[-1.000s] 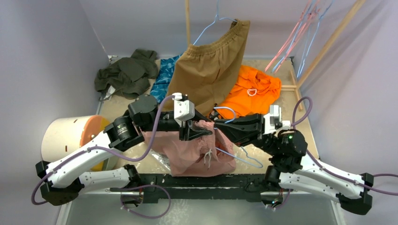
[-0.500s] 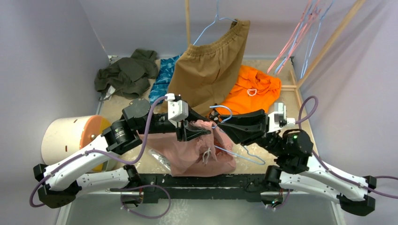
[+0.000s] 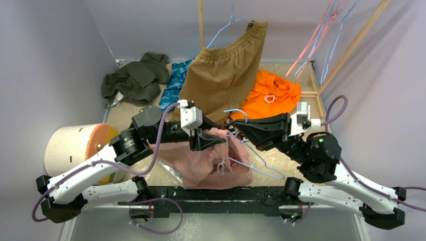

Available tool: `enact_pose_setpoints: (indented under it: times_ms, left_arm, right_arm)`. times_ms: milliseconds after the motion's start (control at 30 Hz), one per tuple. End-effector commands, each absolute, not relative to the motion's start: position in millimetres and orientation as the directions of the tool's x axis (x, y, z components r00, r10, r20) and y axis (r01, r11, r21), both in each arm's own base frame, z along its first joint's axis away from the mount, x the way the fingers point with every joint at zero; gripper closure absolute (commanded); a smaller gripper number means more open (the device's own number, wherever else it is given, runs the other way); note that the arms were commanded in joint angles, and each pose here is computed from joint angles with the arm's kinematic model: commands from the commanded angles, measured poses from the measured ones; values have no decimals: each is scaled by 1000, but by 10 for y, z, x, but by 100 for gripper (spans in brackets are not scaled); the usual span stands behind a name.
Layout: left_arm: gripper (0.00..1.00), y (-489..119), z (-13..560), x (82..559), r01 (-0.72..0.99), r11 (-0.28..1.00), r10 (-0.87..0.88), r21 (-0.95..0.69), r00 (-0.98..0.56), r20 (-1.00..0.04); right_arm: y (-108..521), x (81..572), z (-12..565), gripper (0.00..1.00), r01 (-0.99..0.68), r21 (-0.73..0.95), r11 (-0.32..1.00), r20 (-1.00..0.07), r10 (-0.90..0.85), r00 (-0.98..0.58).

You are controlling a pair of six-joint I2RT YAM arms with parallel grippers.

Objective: Place the shorts on the hanger
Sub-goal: Hang the shorts on the hanger.

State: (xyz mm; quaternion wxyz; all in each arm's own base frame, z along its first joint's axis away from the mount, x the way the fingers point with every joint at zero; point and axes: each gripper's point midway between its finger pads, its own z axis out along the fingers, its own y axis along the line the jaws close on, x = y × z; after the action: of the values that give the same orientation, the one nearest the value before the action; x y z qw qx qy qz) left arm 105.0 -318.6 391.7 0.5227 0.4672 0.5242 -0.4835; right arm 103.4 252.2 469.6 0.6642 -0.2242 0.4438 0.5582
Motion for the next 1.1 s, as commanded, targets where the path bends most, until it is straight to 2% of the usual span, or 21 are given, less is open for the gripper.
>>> enact_pose_setpoints:
  times_ms: [0, 133, 267, 767, 933, 1067]
  left_arm:
    - [100, -3214, 4178, 1019, 997, 78, -98, 3, 11, -995]
    - [100, -3309, 4149, 959, 1000, 13, -73, -14, -13, -997]
    - [100, -3416, 4134, 909, 998, -47, -61, -48, -51, -997]
    - [100, -3433, 4528, 677, 981, -189, -175, -53, -87, -981]
    - [100, -3374, 4525, 756, 992, -119, -170, -30, -50, -984]
    - [100, -3269, 4380, 1031, 997, 69, -118, -16, -8, -993]
  right_arm:
    - [2498, 1053, 4848, 100, -938, 182, 296, -837, 547, 10]
    - [2436, 1036, 4982, 100, -943, 157, 294, -793, 607, 57]
    - [2509, 1004, 4953, 100, -954, 128, 272, -798, 599, 64]
    - [2579, 879, 4848, 100, -976, 93, 198, -784, 619, 50]
    - [2612, 951, 4672, 100, -966, 95, 239, -824, 564, 59]
    - [2620, 1054, 4501, 100, -950, 129, 286, -848, 528, 44]
